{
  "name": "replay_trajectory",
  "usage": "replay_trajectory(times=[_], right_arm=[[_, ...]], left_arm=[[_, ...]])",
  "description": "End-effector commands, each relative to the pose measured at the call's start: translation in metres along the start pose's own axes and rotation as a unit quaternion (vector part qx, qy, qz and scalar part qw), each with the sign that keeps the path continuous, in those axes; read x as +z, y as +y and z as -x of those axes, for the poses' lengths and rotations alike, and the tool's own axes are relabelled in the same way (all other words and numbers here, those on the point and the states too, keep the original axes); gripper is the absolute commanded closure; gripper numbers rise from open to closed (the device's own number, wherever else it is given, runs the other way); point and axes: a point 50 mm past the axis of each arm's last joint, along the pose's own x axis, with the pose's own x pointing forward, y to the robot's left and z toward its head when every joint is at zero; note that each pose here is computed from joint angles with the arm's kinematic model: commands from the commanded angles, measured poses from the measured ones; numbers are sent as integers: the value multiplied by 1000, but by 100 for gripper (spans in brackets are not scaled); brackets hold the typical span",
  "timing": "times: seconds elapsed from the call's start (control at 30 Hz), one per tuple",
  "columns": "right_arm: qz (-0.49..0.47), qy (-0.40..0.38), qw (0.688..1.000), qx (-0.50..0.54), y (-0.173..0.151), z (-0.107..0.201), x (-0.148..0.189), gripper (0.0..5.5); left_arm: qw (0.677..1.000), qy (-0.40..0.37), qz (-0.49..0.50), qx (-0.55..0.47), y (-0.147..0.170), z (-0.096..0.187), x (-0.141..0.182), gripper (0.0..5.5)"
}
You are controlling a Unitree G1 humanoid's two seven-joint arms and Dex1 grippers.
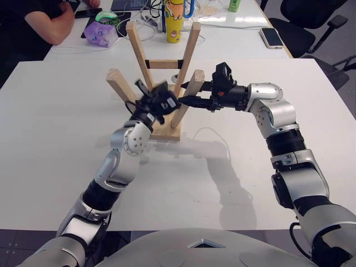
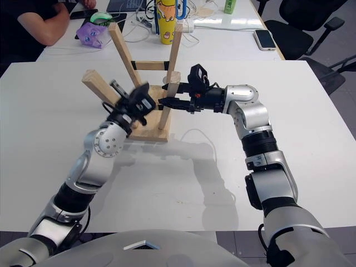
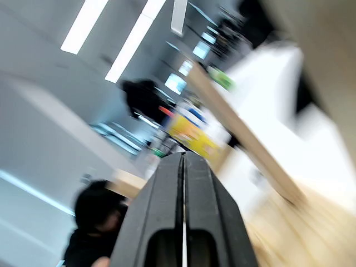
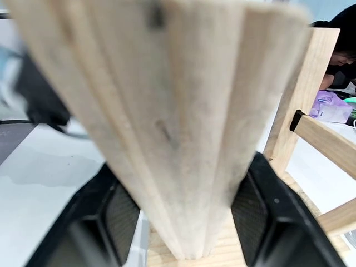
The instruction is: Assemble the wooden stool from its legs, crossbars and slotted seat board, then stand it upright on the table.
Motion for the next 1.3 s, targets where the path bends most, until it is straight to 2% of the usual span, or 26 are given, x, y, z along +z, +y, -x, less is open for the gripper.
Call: replay_trajectory(times=[0.03, 0.13, 0.2, 0.3, 0.43, 0.47, 0.6, 0.73, 0.83, 0.97, 1.07, 1.2, 1.3], right_arm=[[-102, 103, 989, 5, 17, 0, -61, 342], [-96, 101, 990, 3, 15, 2, -59, 342], [-92, 98, 991, 1, 14, 2, -57, 342], [-85, 87, 993, -4, 13, 3, -54, 342], [-51, 40, 997, -38, 6, 4, -44, 342], [-51, 27, 998, -40, 5, 3, -41, 306], [-32, -4, 998, -56, 0, 1, -33, 259], [-3, 3, 997, -71, -3, 3, -32, 200], [-5, 36, 996, -84, -1, 16, -45, 189], [-10, 112, 986, -121, 10, 49, -83, 189], [-55, 116, 977, -169, 22, 65, -107, 189], [-103, 105, 944, -295, 23, 54, -128, 189], [-153, 72, 932, -321, 27, 36, -130, 189]], left_arm=[[978, -100, 30, 182, 68, 10, 32, 550], [963, -77, 37, 254, 100, 23, 19, 550], [961, -11, 51, 272, 105, 32, -5, 550], [958, 88, 86, 260, 92, 46, -45, 550], [959, 136, 121, 217, 68, 49, -68, 550], [958, 141, 129, 216, 64, 50, -70, 550], [957, 161, 139, 199, 51, 55, -82, 550], [951, 207, 155, 172, 33, 65, -100, 550], [942, 255, 177, 132, 13, 73, -117, 550], [937, 299, 178, 16, -22, 77, -130, 550], [933, 311, 179, -36, -42, 77, -133, 550], [919, 342, 165, -106, -66, 79, -142, 550], [920, 334, 172, -113, -69, 71, -142, 550]])
